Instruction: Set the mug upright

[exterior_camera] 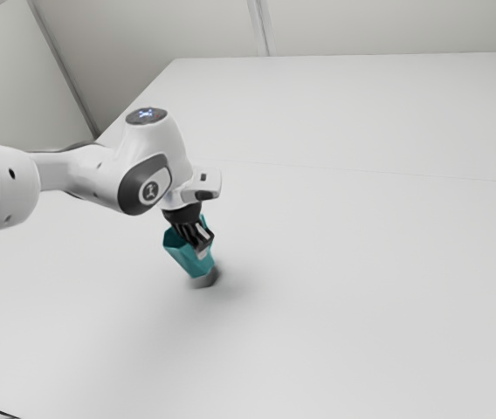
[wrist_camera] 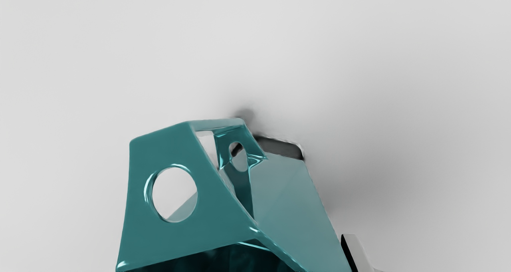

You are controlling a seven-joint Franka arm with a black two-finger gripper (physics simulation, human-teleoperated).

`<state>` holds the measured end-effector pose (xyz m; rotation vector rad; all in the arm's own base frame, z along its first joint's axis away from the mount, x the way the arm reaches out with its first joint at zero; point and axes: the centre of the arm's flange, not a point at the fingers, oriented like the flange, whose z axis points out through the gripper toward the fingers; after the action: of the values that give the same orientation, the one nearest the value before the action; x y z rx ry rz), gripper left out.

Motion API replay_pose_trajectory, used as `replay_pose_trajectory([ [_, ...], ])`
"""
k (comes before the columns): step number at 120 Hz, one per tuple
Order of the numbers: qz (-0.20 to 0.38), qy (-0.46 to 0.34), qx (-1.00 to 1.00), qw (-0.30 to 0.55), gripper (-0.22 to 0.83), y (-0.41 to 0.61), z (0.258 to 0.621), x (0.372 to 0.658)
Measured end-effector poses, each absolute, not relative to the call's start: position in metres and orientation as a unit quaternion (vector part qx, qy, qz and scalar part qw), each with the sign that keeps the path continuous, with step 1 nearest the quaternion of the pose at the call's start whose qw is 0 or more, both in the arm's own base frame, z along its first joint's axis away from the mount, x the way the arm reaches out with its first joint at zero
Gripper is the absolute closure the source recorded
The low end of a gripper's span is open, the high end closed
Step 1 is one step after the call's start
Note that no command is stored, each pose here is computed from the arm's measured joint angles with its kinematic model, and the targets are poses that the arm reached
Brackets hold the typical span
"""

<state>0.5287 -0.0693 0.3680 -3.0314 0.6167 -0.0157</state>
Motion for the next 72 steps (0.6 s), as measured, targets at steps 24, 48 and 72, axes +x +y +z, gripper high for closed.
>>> replay_pose_trajectory([
  [24, -0.002, 0.163, -0.986, 0.027, 0.78, -0.072, 0.353, 0.529],
  [48, -0.005, 0.137, -0.99, 0.027, 0.71, -0.075, 0.346, 0.529],
  [72, -0.007, 0.116, -0.993, 0.023, 0.31, -0.074, 0.345, 0.527],
])
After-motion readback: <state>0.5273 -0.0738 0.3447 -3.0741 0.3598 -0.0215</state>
